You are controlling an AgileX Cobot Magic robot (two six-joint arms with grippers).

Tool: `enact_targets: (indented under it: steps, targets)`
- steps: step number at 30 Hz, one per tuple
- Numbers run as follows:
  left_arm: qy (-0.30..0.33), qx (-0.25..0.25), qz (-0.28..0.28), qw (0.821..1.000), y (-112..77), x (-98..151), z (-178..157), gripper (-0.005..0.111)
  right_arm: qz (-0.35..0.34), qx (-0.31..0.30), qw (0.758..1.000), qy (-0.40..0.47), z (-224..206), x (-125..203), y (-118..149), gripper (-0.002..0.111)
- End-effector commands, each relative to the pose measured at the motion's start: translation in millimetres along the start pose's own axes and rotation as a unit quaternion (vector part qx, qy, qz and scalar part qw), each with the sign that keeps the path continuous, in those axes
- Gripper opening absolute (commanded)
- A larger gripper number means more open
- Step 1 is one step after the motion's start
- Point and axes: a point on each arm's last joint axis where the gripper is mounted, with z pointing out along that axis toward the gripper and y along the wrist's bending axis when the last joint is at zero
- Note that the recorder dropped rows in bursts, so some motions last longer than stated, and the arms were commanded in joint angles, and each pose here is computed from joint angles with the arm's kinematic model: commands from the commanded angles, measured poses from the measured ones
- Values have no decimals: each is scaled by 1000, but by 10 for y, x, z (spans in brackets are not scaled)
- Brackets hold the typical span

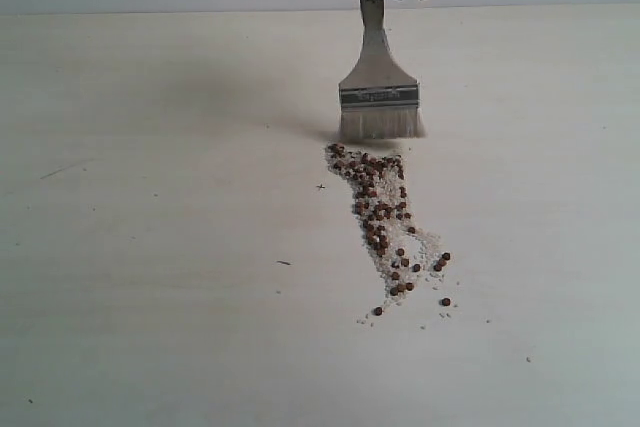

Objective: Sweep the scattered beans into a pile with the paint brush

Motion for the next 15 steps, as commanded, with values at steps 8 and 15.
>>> enact_targets:
  steps: [8, 15]
  targets:
    - [-3, 3, 1, 1000, -2, 4, -4, 0, -48, 18, 998, -33, -392, -579, 478, 0]
    - [-3, 3, 1, 1000, -2, 4, -4, 0, -53, 15, 998, -19, -578, -455, 988, 0]
